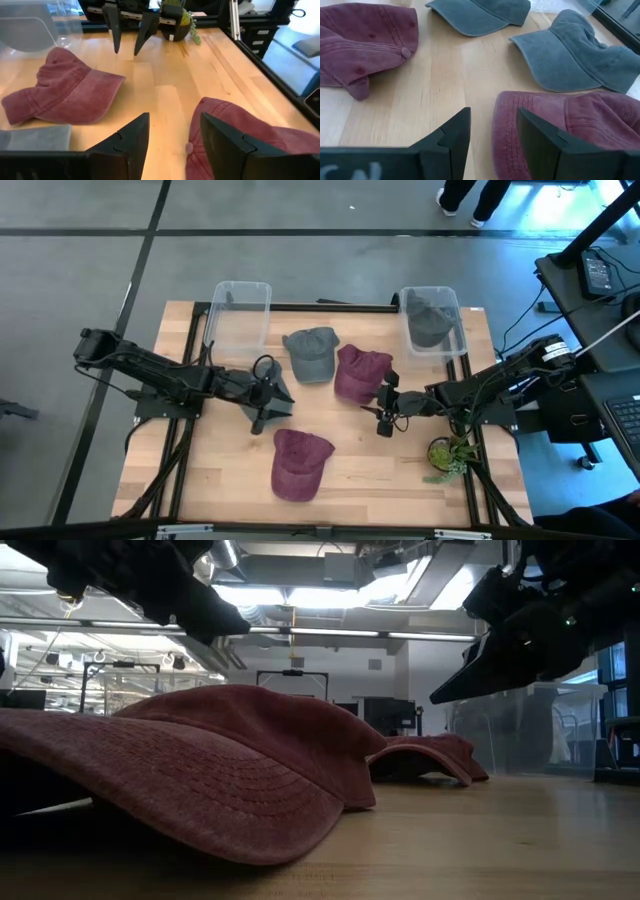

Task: Pick & Place hat
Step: Put the bottom red cap into the left transparent bin

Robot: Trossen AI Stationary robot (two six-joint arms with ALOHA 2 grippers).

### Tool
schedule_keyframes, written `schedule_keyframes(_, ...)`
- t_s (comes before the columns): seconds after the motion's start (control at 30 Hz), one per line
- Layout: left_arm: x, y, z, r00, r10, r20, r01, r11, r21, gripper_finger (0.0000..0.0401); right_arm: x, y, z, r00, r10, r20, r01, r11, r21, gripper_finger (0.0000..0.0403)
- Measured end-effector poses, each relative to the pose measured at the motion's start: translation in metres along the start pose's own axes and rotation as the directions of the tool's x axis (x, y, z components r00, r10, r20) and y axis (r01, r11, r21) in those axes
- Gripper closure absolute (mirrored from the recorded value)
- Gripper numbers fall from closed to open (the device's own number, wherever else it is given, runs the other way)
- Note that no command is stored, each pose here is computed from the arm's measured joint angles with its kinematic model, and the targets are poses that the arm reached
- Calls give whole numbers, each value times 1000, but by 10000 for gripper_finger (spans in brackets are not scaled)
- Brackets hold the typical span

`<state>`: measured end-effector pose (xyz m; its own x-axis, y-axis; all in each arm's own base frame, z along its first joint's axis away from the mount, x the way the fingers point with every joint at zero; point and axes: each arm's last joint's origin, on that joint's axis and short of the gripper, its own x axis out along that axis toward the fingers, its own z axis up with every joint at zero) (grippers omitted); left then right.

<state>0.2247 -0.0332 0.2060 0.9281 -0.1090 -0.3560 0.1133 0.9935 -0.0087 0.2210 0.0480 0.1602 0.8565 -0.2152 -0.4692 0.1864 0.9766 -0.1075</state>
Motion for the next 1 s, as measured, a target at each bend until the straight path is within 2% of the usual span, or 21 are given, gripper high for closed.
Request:
schedule_keyframes(0.17,0,0,0,1000,3,1,-3,999,41,188,0,0,0,1000,10,-1,-10,1000,12,244)
schedule_keyframes(0.37,0,0,0,1000,12,3,-12,1000,0,145,0,0,0,1000,10,-1,-10,1000,20,244)
schedule_keyframes(0.57,14,-5,11,1000,-16,18,16,1000,-4,148,0,0,0,1000,10,0,-10,1000,25,244)
schedule_keyframes(0.8,51,-17,14,994,-48,-100,53,998,46,154,0,0,1,1000,11,5,-11,999,48,244)
schedule_keyframes(1.0,76,-33,-2,977,-79,-199,90,995,51,156,0,1,0,1000,30,1,-30,998,47,244)
